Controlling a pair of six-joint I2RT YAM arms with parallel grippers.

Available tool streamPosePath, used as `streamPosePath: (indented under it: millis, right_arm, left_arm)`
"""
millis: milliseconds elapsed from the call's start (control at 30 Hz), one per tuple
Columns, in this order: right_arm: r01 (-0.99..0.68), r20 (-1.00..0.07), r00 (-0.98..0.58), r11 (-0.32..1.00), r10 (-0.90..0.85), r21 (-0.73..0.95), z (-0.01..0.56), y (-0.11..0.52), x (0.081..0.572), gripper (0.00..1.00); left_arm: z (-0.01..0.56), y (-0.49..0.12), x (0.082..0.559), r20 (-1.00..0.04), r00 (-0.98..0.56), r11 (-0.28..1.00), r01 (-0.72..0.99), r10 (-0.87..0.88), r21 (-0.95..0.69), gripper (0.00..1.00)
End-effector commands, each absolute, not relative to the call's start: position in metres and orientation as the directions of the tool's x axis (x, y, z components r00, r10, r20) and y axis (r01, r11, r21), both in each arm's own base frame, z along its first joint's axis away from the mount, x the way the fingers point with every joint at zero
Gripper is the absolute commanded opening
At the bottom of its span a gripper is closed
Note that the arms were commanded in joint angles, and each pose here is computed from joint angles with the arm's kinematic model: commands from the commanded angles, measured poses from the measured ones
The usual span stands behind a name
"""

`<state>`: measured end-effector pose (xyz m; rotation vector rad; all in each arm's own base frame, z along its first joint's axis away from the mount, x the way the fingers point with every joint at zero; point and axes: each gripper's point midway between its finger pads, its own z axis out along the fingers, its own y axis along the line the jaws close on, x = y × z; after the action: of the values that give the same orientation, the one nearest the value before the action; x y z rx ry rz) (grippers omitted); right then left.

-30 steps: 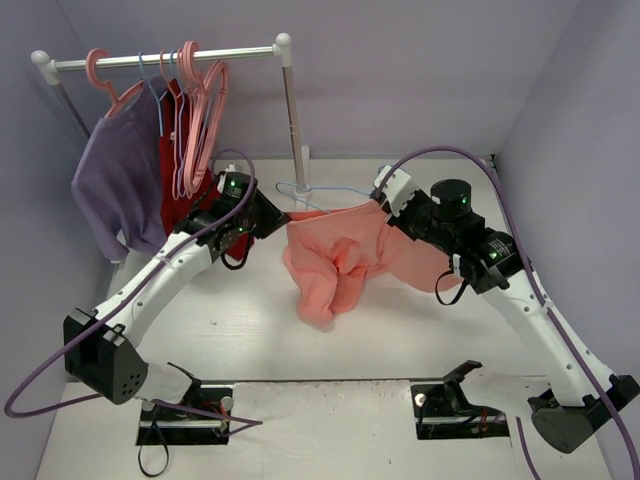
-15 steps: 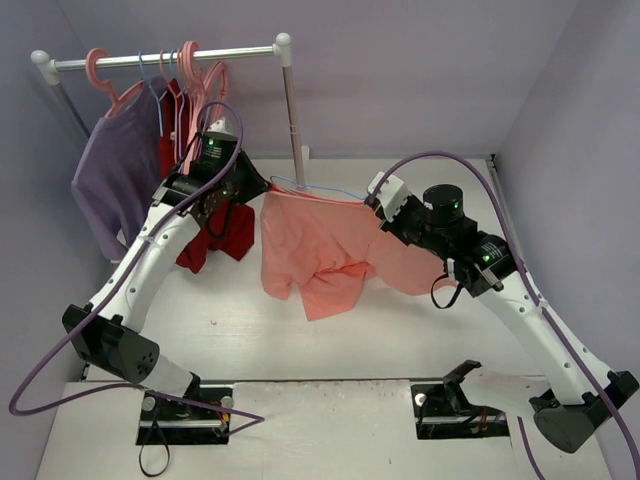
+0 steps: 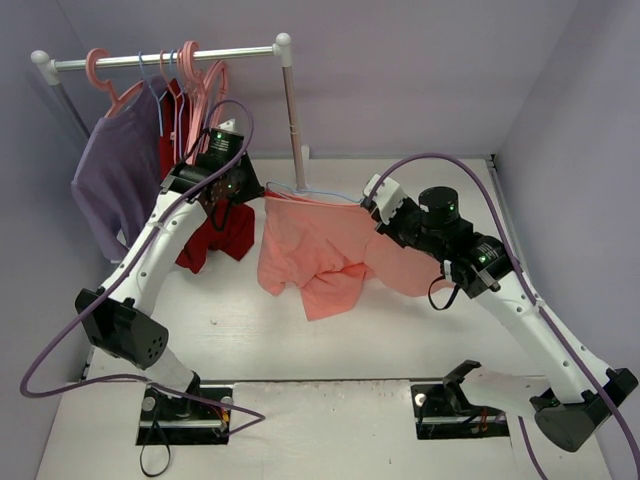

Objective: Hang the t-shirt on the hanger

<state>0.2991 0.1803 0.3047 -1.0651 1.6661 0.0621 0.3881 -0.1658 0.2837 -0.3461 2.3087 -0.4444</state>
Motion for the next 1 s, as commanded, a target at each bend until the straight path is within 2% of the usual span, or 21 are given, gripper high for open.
streamPosePath:
  millis: [0,300,567,800,967]
  right_arm:
    - [-0.592,-0.826,0.058,0.647,-0.561,-0.48,0.335,0.172,0.3,0.0]
    - [-0.616,-0.824,0.034,0.637,-0.566,-0.463,0.319,0.176,0.297,0.0]
    - [-0.638,-0.814,0.044,0.611,-0.579,-0.469,0.319,0.19,0.304,0.0]
    - [-0.59,-0.813,0.155,0.608,-0.561,-0.532,0.379,0.205,0.319,0.0]
    - [-0.561,-0.813,0.274,0.601,-0.514,-0.57,0.437,0.222,0.322,0.0]
  left_arm:
    - [0.311,-0.143,0.401,-0.693,-0.611,0.912,-0.128,-0.382,-0.39,0.0]
    - [0.335,-0.142,0.408,-0.732,-0.579,0.92,-0.089,-0.36,-0.382,0.0]
    - [0.362,-0.151,0.4,-0.79,-0.557,0.951,0.0,-0.258,-0.31,0.0]
    - [0.385,-0.179,0.372,-0.835,-0.528,0.975,0.052,-0.156,-0.215,0.0]
    - [0.439,-0.179,0.357,-0.88,-0.427,0.965,0.06,-0.206,-0.255,0.0]
